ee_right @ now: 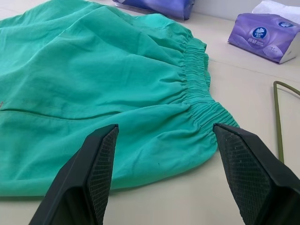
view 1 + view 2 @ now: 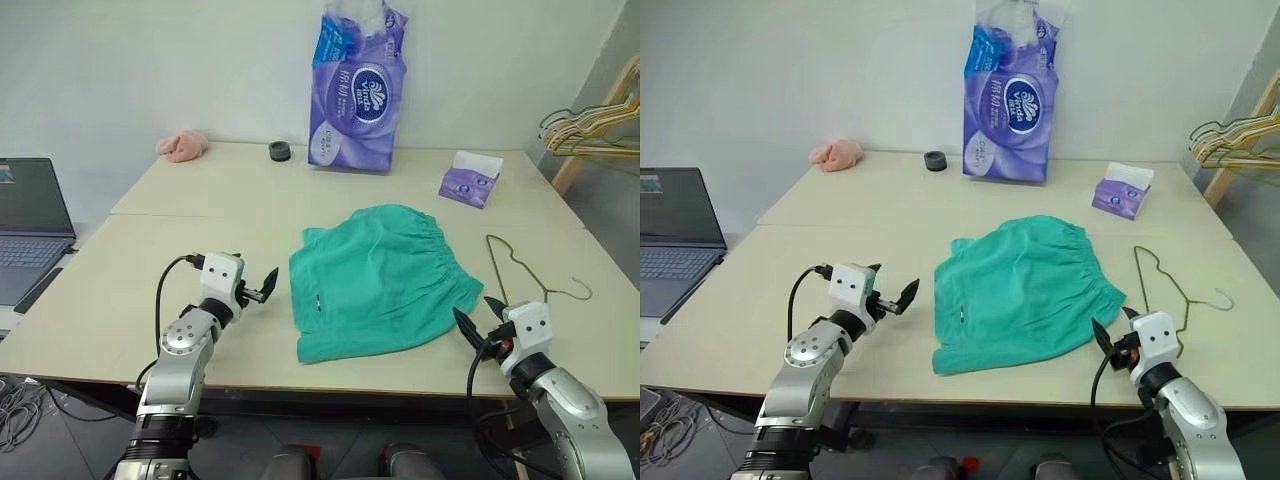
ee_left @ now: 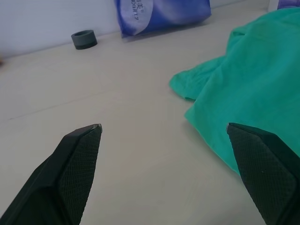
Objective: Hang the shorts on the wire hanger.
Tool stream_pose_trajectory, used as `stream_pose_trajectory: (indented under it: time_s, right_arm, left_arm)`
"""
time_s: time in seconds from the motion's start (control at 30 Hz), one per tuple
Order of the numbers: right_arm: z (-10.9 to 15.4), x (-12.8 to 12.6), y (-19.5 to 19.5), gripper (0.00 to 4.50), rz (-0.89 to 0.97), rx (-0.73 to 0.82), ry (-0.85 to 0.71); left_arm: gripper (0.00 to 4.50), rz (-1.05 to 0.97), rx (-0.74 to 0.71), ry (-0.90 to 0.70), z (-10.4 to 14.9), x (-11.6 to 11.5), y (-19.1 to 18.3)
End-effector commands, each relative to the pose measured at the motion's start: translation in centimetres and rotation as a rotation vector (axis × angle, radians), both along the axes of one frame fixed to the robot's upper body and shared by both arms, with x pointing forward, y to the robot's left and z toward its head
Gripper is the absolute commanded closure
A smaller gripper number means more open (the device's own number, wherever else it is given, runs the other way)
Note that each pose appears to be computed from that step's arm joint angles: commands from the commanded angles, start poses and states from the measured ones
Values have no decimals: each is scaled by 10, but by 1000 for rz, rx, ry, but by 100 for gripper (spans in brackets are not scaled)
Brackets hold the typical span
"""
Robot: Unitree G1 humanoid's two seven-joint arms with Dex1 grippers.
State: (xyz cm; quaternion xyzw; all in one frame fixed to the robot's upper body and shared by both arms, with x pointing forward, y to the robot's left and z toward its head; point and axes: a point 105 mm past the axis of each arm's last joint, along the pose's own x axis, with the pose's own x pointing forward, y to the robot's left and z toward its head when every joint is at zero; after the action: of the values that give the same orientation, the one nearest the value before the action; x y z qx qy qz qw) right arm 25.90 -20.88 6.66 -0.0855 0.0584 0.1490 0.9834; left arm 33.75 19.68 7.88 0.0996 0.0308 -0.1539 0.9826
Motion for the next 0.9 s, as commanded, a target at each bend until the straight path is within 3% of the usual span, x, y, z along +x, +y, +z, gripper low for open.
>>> stream_pose_trajectory:
  time_s: [0.03,0.9]
  right_arm:
    - [18,5,2,107,14,-10,-63]
    - [29,10,14,107,58,-30,-72]
  left_arm:
    - [0,-9,0,-58,14,1,0]
    - [0,-95,26,-76,23,1,-11]
